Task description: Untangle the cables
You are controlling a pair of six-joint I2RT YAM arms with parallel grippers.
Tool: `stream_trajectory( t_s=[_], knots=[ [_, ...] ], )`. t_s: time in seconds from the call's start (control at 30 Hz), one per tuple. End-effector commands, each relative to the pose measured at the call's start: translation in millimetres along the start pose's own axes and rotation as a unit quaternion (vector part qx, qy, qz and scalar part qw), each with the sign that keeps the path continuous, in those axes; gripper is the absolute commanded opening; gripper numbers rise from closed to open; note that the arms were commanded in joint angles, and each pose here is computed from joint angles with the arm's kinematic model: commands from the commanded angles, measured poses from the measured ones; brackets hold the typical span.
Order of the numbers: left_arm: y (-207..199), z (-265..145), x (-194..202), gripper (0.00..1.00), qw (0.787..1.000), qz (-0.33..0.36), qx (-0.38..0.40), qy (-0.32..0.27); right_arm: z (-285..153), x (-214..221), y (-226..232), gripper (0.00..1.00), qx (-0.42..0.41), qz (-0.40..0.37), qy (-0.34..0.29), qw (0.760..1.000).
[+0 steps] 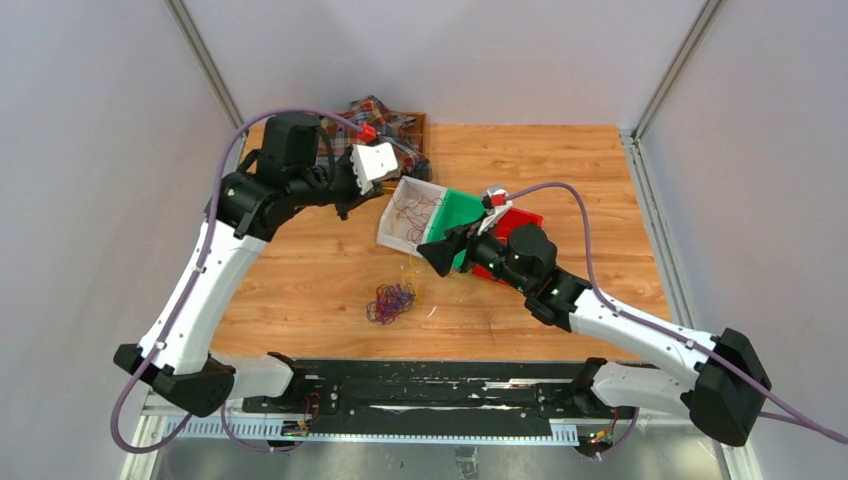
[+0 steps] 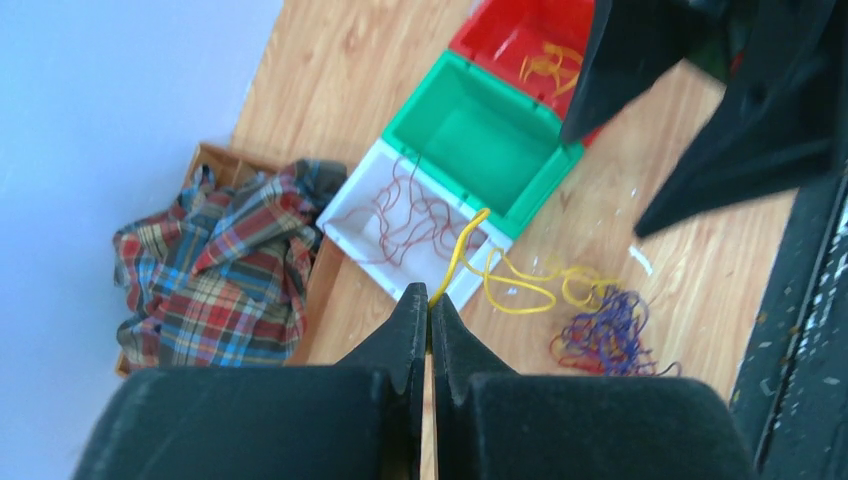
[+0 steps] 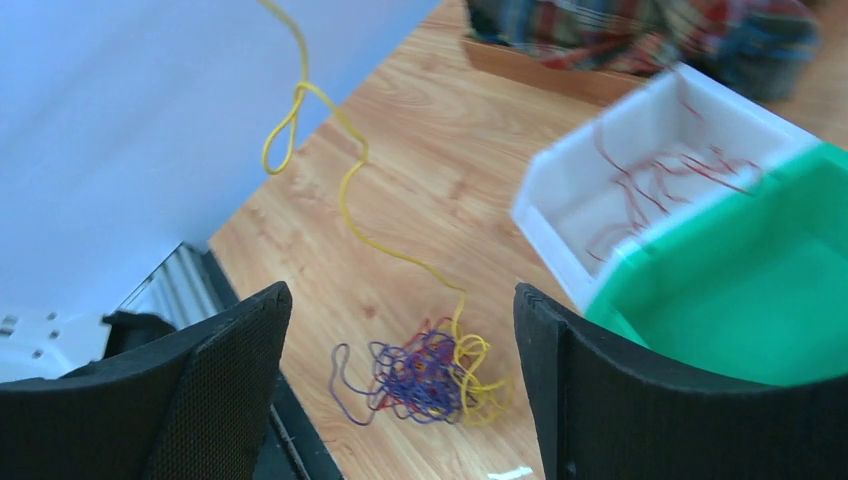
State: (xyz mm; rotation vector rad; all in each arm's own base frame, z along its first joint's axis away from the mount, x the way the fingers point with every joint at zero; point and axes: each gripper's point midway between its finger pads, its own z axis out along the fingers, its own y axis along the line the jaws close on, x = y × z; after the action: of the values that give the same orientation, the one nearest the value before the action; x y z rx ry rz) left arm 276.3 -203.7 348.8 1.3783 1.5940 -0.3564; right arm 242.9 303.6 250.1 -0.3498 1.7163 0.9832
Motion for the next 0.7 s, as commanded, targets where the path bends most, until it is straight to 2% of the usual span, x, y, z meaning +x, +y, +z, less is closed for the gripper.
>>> stream_trajectory(
  t_s=[0.0, 0.13, 0.27, 0.43, 0.67],
  knots=[
    [-16, -27, -45, 0.00, 0.996, -0.040, 0.024, -0.072, 12, -27, 52, 0.82, -0.097, -0.065, -0.037, 0.992],
    [-13, -49, -76, 0.00, 0.993, -0.040, 0.012, -0.112, 20, -24, 67, 0.82, -0.128, -0.073, -0.046, 0.988],
    [-11, -68, -100, 0.00, 0.988, -0.044, 0.006, -0.146, 30, -13, 69, 0.82, -0.122, -0.078, -0.042, 0.989],
    [-11, -84, -118, 0.00, 0.984, -0.048, -0.001, -0.171, 43, 6, 72, 0.71, -0.111, -0.090, -0.026, 0.989],
    [-7, -112, -143, 0.00, 0.978, -0.032, -0.026, -0.205, 58, 40, 66, 0.68, -0.087, -0.100, 0.010, 0.991]
  ],
)
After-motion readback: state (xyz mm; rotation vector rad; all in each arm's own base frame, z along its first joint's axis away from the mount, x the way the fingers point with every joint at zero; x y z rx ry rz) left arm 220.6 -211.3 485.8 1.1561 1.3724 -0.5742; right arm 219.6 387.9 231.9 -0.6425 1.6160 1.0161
